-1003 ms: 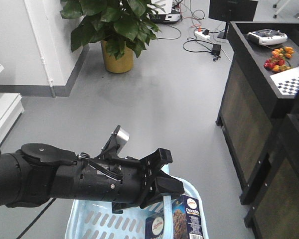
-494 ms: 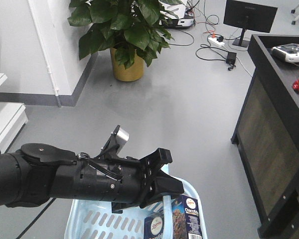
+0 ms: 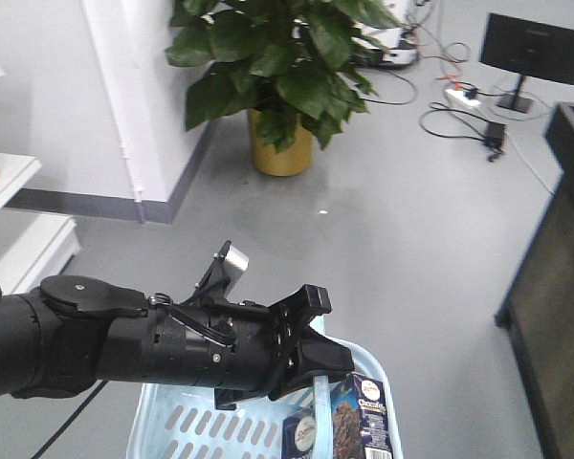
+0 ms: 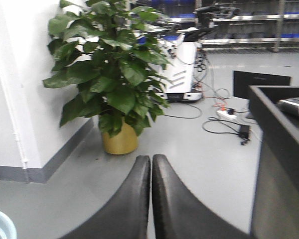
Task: Left arm holds basket, right arm returns cookies
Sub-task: 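Drive past the potted plant and produce counters carrying the basket, then turn and approach the snack shelf with the basket in the left gripper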
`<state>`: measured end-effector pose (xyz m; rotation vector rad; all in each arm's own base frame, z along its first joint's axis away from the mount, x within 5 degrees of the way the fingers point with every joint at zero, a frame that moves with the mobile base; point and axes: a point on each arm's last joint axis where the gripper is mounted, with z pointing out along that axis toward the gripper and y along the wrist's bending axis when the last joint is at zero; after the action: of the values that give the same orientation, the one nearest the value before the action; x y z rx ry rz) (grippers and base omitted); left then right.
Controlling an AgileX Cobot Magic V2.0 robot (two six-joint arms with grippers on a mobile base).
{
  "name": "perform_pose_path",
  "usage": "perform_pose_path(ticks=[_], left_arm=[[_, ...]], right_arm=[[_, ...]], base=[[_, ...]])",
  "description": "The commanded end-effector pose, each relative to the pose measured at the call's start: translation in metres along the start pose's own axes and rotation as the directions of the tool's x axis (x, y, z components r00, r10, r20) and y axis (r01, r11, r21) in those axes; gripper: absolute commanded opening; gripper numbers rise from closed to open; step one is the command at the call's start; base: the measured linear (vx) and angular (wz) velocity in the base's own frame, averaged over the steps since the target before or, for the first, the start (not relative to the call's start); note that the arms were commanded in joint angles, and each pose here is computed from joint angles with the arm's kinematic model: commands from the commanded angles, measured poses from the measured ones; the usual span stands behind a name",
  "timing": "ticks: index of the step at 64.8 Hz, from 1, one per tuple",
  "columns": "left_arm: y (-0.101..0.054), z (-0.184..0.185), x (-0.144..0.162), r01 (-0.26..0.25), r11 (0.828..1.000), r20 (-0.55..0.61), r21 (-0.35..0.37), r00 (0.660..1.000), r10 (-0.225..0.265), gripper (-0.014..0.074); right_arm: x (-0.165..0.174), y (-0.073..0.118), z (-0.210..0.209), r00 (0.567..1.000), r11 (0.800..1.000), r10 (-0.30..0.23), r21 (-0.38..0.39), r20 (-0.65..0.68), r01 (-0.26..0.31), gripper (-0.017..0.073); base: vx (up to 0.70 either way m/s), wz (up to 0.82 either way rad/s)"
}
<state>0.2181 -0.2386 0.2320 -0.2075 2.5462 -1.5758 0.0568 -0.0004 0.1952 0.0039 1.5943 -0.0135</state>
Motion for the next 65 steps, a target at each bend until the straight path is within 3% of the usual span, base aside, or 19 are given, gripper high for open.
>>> perform_pose_path(ticks=[1,65], left_arm=[[-0.0243,-0.0102,0.002,0.003,0.994,-0.004,0.106,1.0,-0.003,-0.0006],[-0.0243,-0.0102,0.002,0.003,0.994,-0.004,0.106,1.0,-0.003,-0.0006]], right_arm=[[-0.0081,-0.0004,-0.0011,0.996,1.0,-0.001,0.005,0.089,0.0,-0.0008],[-0.008,-0.0004,-0.0011,0.996,1.0,-0.001,0.005,0.088,0.0,-0.0008]], base=[[0.3,0.41],[0.24,0.53]])
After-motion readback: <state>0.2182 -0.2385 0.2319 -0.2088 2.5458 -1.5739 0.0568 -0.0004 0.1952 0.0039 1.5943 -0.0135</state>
